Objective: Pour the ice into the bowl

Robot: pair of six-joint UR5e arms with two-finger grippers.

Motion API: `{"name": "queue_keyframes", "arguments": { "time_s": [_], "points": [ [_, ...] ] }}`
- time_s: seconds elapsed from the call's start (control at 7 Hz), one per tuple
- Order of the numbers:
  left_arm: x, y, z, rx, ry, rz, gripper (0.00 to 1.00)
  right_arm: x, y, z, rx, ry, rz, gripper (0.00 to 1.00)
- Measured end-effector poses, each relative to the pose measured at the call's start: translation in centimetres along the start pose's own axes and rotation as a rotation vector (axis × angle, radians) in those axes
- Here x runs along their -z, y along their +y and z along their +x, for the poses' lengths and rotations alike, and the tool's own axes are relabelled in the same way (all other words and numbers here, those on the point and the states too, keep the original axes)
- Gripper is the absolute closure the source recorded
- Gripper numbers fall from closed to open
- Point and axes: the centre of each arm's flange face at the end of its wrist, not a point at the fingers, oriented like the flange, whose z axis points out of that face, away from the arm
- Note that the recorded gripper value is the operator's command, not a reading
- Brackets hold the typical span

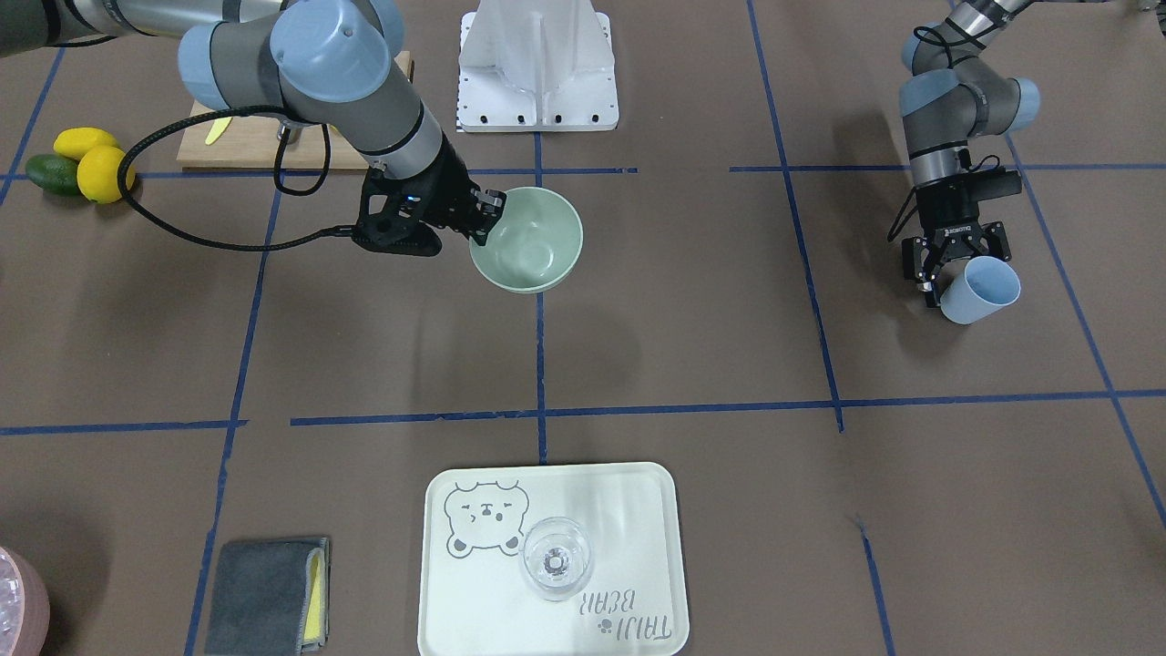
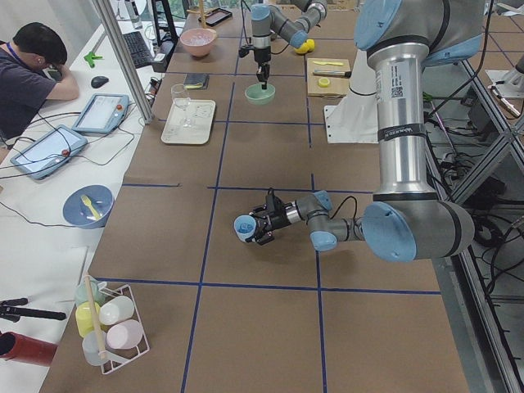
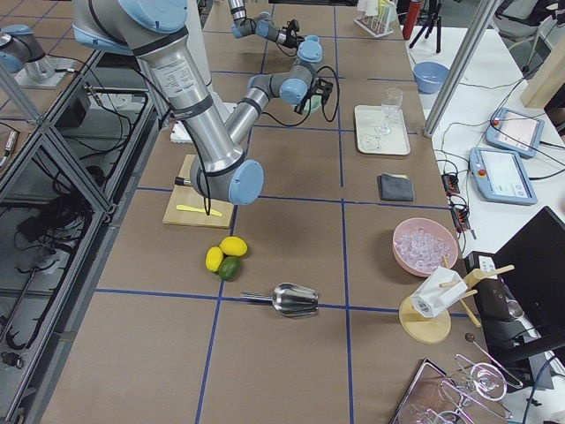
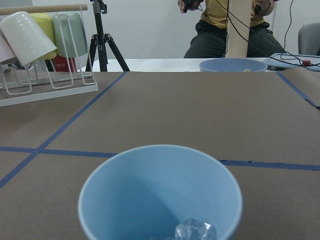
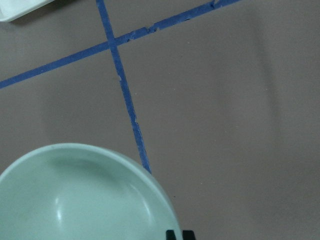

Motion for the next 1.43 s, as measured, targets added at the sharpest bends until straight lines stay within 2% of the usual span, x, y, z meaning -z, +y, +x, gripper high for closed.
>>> {"name": "queue_keyframes", "arguments": {
  "time_s": [0.14,0.29,0.43,0.57,0.86,1.14,1.43],
  "points": [
    [-0.4,-0.5,-0.2,-0.008,-0.008,0.005,0.03,-0.5,0.4,-0.1,0.005,0.005,0.003,1.0],
    [-0.6,-0.8,-0.3,-0.012,-0.013,0.007,0.26,-1.0,0.7,-0.2,0.009,0.01,0.004,1.0],
    [-0.7,-0.9,-0.3,-0.015,-0.016,0.008,0.79,-1.4,1.0,-0.2,0.012,0.014,0.005,1.0],
    [-0.8,-1.0,-0.4,-0.02,-0.017,0.009,1.0,-2.0,1.1,-0.7,0.015,0.018,0.005,1.0],
    [-1.3,-1.9,0.0,-0.046,-0.017,0.025,1.0,-4.1,1.2,-3.5,0.023,0.033,0.012,1.0],
    [-2.2,-5.7,2.4,-0.093,0.049,0.063,1.0,-6.8,1.6,-7.7,0.032,0.054,0.026,1.0],
    [-2.2,-10.5,4.4,-0.142,0.115,0.131,1.0,-10.4,3.1,-11.0,0.045,0.079,0.056,1.0]
  ]
}}
